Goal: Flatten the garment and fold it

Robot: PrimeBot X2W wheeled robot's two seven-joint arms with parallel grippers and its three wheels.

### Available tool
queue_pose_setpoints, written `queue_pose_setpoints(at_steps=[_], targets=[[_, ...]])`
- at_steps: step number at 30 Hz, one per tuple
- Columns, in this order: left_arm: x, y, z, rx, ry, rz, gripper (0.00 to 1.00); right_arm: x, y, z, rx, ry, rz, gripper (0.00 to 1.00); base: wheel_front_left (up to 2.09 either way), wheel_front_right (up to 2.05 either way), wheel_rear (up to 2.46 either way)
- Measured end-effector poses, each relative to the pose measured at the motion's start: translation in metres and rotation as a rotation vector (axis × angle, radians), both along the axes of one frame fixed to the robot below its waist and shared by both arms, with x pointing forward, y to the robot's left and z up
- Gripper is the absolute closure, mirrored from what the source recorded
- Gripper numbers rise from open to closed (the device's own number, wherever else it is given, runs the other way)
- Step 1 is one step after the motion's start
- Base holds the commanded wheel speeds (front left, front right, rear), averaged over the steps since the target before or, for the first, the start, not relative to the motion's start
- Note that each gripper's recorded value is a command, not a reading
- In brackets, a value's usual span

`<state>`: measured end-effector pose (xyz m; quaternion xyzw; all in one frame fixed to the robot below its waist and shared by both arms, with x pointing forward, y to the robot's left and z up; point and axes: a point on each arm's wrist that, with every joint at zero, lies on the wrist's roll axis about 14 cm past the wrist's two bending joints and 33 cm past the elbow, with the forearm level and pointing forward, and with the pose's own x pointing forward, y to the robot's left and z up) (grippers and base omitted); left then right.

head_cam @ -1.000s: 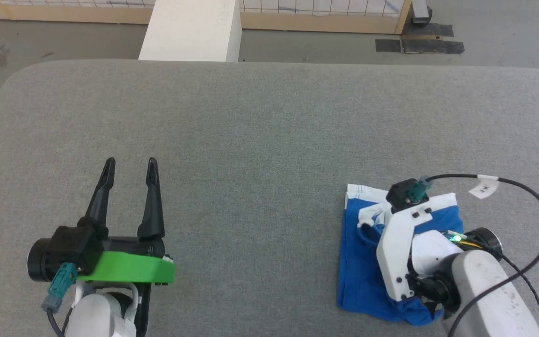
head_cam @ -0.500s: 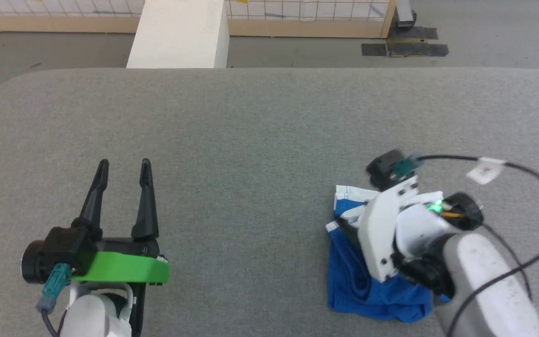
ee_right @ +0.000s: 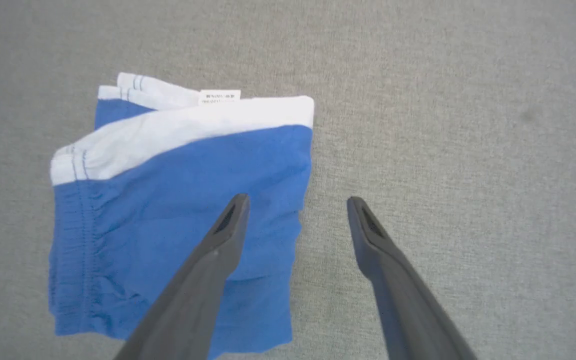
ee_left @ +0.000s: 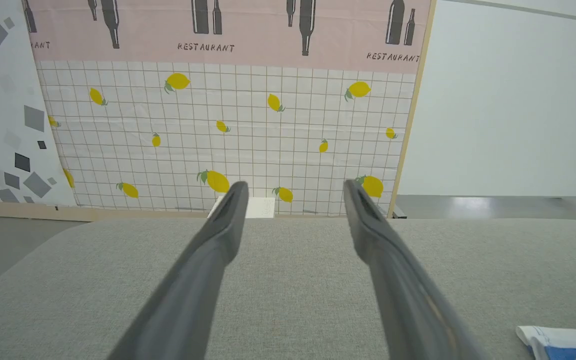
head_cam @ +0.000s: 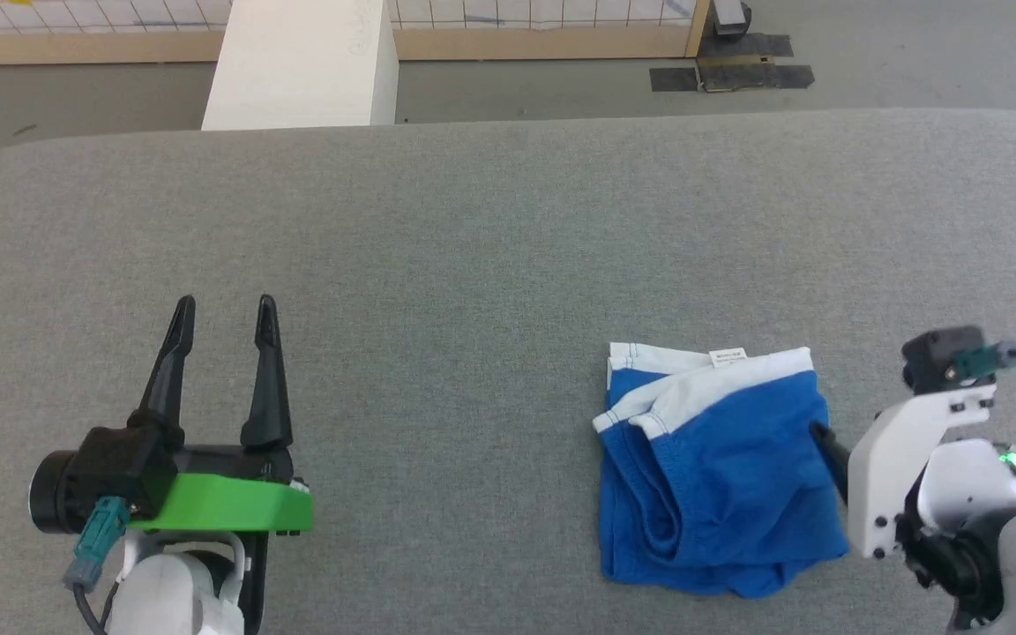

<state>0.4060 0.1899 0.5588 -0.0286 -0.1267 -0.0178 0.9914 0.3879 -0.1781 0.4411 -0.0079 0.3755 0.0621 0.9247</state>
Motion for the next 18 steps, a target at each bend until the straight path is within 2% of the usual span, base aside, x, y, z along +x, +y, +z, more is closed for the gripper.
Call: queue_pose_setpoints(at_steps=[9, 13, 14, 15, 16, 18], targets=[[0.000, 0.003, -0.008, 0.002, 0.022, 0.006, 0.00, -0.021, 0.015, -0.060, -0.017, 0.178, 0.042, 0.00, 0.00, 0.00, 0.00], [-0.001, 0.006, -0.008, 0.003, 0.025, 0.014, 0.00, -0.020, 0.018, -0.069, -0.026, 0.194, 0.062, 0.00, 0.00, 0.00, 0.00], [-0.001, 0.007, -0.008, 0.004, 0.025, 0.015, 0.00, -0.019, 0.017, -0.069, -0.026, 0.194, 0.061, 0.59, 0.00, 0.00, 0.00], [-0.001, 0.007, -0.008, 0.004, 0.024, 0.016, 0.00, -0.017, 0.017, -0.069, -0.027, 0.191, 0.064, 0.76, 0.00, 0.00, 0.00], [-0.001, 0.007, -0.008, 0.004, 0.023, 0.017, 0.00, -0.017, 0.018, -0.069, -0.030, 0.191, 0.071, 1.00, 0.00, 0.00, 0.00], [-0.001, 0.008, -0.007, 0.008, 0.020, 0.021, 0.00, -0.016, 0.017, -0.068, -0.031, 0.183, 0.083, 1.00, 0.00, 0.00, 0.00]])
